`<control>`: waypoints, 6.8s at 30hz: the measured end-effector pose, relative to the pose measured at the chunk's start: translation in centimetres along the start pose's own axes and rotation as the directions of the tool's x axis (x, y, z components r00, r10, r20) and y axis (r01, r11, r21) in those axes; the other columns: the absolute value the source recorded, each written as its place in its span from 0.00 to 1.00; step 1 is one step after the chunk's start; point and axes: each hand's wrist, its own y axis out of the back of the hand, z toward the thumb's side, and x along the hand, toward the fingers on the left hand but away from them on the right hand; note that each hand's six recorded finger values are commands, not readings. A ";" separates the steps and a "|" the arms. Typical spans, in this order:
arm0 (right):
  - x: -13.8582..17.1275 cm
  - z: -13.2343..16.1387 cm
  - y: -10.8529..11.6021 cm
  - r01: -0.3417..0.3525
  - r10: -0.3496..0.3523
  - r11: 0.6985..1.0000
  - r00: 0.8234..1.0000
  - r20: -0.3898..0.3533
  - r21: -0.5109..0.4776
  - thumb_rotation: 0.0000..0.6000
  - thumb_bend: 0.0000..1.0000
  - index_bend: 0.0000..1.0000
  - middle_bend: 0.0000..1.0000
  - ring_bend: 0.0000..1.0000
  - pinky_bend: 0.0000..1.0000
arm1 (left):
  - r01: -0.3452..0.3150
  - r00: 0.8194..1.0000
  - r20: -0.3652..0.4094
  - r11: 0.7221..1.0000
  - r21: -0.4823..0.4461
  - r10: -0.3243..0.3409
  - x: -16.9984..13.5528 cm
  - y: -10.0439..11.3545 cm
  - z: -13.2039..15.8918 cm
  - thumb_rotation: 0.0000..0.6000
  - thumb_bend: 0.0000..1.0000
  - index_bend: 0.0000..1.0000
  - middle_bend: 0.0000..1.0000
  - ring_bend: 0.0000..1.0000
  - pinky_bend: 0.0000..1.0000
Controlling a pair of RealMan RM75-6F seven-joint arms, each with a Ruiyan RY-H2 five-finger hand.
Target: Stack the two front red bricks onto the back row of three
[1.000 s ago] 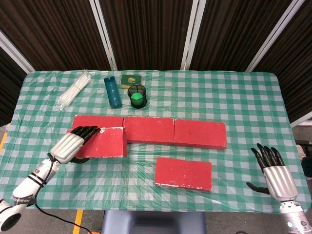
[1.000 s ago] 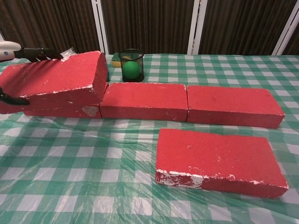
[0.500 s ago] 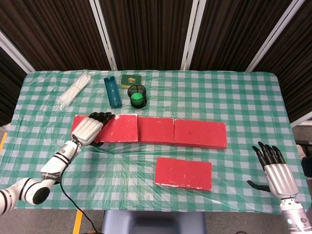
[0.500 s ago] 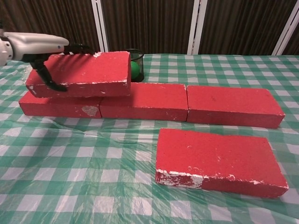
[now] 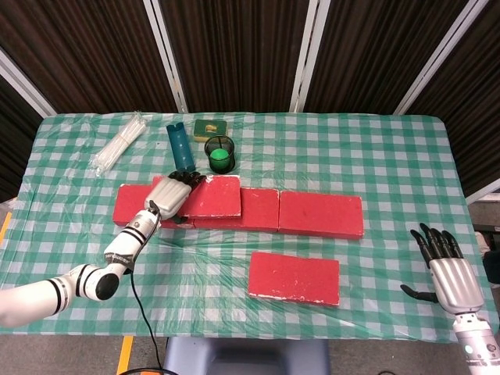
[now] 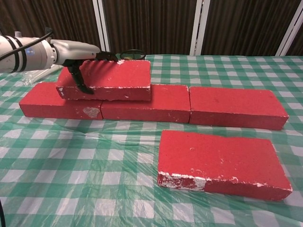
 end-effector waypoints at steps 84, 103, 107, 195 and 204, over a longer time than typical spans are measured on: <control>0.0 -0.3 0.2 0.025 -0.026 1.000 0.999 0.039 0.006 0.89 0.09 0.00 0.00 0.00 0.00 | 0.055 0.998 0.021 0.998 -0.022 -0.054 0.0 -0.8 -0.4 1.00 0.26 0.00 0.00 0.00 0.17; 0.2 -0.4 0.4 0.041 -0.041 0.999 0.998 0.043 0.008 0.89 0.09 0.00 0.00 0.00 0.00 | 0.066 0.998 0.018 0.997 -0.038 -0.065 -0.3 -1.0 -0.6 1.00 0.24 0.00 0.00 0.00 0.05; 0.2 -0.4 0.5 0.044 -0.044 0.999 0.998 0.042 0.007 0.89 0.09 0.00 0.00 0.00 0.00 | 0.059 0.998 0.028 0.997 -0.041 -0.057 -0.6 -0.8 -0.4 1.00 0.24 0.00 0.00 0.00 0.05; -14.5 21.4 2.9 -0.104 0.077 0.994 0.894 -0.441 -0.038 0.89 0.12 0.56 0.42 0.33 0.33 | -0.306 0.903 -0.313 0.952 0.009 0.293 -25.3 -10.1 -12.2 1.00 0.32 0.00 0.00 0.00 0.02; -22.5 19.3 4.8 -0.113 0.106 0.994 0.926 -0.362 0.001 0.89 0.12 0.56 0.42 0.33 0.33 | -0.286 0.883 -0.378 0.957 0.038 0.279 -24.3 -10.5 -13.6 1.00 0.33 0.00 0.00 0.00 0.02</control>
